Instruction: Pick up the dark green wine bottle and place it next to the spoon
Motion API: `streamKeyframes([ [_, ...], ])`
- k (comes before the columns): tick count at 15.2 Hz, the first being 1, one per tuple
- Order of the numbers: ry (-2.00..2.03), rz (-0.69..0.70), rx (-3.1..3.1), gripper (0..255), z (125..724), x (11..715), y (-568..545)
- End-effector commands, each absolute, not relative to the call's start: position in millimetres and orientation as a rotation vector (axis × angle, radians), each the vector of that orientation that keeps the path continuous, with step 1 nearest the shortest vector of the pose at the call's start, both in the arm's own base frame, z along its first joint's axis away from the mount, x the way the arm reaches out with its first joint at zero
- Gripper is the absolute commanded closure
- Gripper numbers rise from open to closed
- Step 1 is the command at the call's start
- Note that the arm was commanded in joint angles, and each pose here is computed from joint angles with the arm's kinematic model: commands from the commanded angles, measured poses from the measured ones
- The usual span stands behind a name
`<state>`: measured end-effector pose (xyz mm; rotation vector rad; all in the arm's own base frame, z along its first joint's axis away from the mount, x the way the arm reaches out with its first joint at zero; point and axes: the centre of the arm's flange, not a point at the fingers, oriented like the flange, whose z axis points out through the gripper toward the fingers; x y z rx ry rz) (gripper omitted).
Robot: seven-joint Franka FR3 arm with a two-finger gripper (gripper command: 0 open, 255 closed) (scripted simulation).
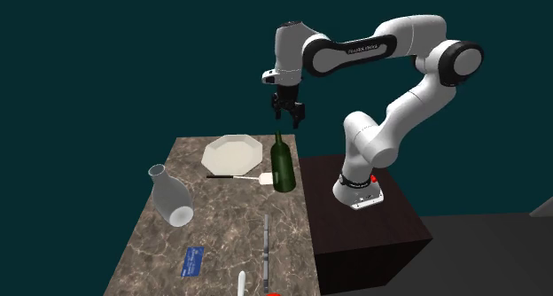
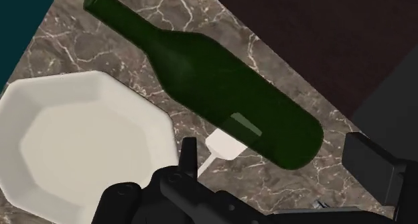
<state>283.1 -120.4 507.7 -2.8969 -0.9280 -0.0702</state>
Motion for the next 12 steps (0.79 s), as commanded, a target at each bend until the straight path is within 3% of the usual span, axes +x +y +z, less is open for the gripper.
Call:
streamKeyframes([
  [1,-1.101,-0.067,-2.825,0,487.9,284.8,-139.1],
  [12,-1.888,-0.045,-2.310,0,372.3,328.3,-224.3],
])
